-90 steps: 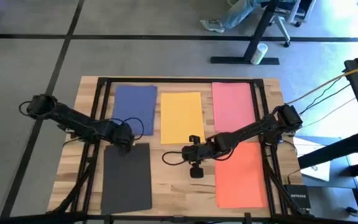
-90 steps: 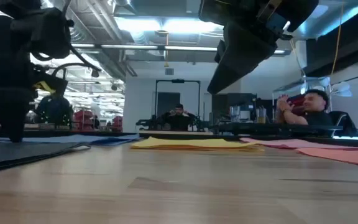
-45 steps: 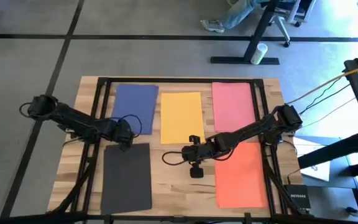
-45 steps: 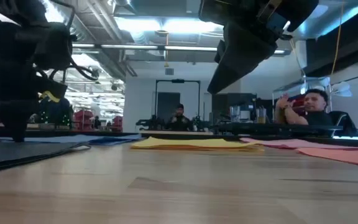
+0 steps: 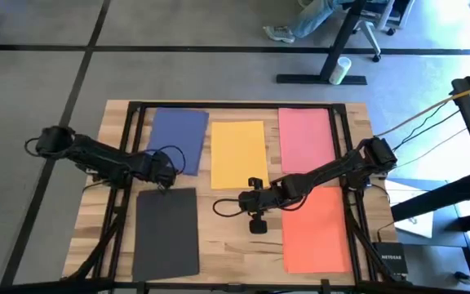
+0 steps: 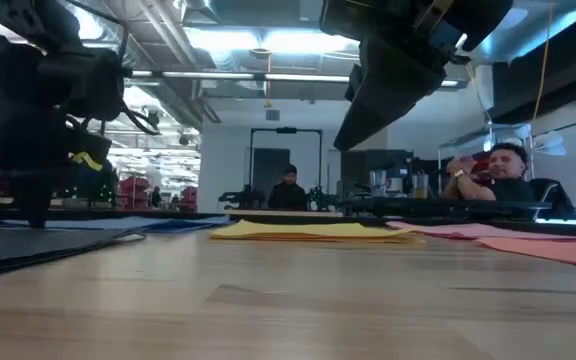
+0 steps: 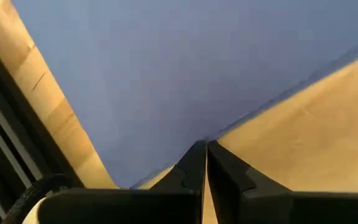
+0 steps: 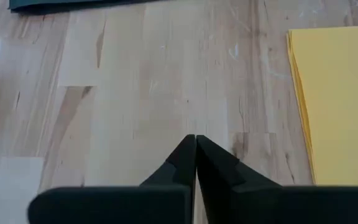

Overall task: Organize paper
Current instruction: Move the black papers to the bottom left of the table

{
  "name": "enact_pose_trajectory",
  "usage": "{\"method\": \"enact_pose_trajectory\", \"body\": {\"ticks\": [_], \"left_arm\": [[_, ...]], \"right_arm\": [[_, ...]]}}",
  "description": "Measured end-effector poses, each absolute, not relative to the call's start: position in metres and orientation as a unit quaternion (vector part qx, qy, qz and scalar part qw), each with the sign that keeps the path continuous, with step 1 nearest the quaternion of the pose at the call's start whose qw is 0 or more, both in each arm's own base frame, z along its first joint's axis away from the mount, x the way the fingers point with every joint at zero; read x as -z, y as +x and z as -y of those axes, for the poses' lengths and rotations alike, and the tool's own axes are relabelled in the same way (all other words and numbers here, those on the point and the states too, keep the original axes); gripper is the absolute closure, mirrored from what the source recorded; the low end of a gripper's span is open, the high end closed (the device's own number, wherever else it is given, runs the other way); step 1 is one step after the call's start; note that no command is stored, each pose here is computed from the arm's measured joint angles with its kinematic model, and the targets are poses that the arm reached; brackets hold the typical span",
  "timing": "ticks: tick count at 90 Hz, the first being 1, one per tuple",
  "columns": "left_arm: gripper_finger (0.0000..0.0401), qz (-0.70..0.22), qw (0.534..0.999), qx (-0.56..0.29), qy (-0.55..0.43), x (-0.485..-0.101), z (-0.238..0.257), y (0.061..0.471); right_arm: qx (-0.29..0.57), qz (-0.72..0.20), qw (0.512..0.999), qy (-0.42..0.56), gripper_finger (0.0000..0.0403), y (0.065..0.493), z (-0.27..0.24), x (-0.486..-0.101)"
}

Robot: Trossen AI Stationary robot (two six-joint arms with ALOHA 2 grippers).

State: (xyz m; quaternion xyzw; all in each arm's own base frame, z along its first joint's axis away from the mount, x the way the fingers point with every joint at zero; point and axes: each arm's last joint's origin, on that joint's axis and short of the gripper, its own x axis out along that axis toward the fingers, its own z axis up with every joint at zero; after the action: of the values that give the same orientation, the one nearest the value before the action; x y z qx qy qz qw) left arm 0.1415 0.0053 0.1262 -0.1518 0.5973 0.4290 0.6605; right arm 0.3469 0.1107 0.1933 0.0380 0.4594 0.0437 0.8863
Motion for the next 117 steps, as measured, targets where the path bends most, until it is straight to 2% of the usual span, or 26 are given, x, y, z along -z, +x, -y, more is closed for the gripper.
{"method": "enact_pose_trajectory", "body": {"ticks": [17,28,49,63,70,96,117], "left_arm": [[0.0401,-0.59,0.663,-0.434,-0.157,-0.123,-0.007,0.141],[0.0401,-0.579,0.68,-0.42,-0.159,-0.129,-0.002,0.146],[0.0401,-0.56,0.729,-0.347,-0.187,-0.148,0.014,0.164],[0.0401,-0.52,0.781,-0.293,-0.183,-0.158,0.021,0.181],[0.0401,-0.495,0.794,-0.3,-0.184,-0.159,0.015,0.187],[0.0401,-0.469,0.761,-0.402,-0.197,-0.16,-0.04,0.185],[0.0401,-0.464,0.746,-0.43,-0.208,-0.145,-0.06,0.174]], "right_arm": [[-0.044,-0.46,0.886,0.038,0.0403,0.347,-0.111,-0.193],[-0.044,-0.459,0.886,0.038,0.0403,0.347,-0.111,-0.193],[-0.044,-0.46,0.886,0.038,0.0403,0.347,-0.111,-0.193],[-0.045,-0.46,0.886,0.038,0.0403,0.347,-0.111,-0.193],[-0.045,-0.459,0.886,0.038,0.0403,0.347,-0.111,-0.193],[-0.045,-0.459,0.887,0.039,0.0403,0.347,-0.111,-0.193],[-0.045,-0.458,0.887,0.039,0.0403,0.347,-0.111,-0.193]]}}
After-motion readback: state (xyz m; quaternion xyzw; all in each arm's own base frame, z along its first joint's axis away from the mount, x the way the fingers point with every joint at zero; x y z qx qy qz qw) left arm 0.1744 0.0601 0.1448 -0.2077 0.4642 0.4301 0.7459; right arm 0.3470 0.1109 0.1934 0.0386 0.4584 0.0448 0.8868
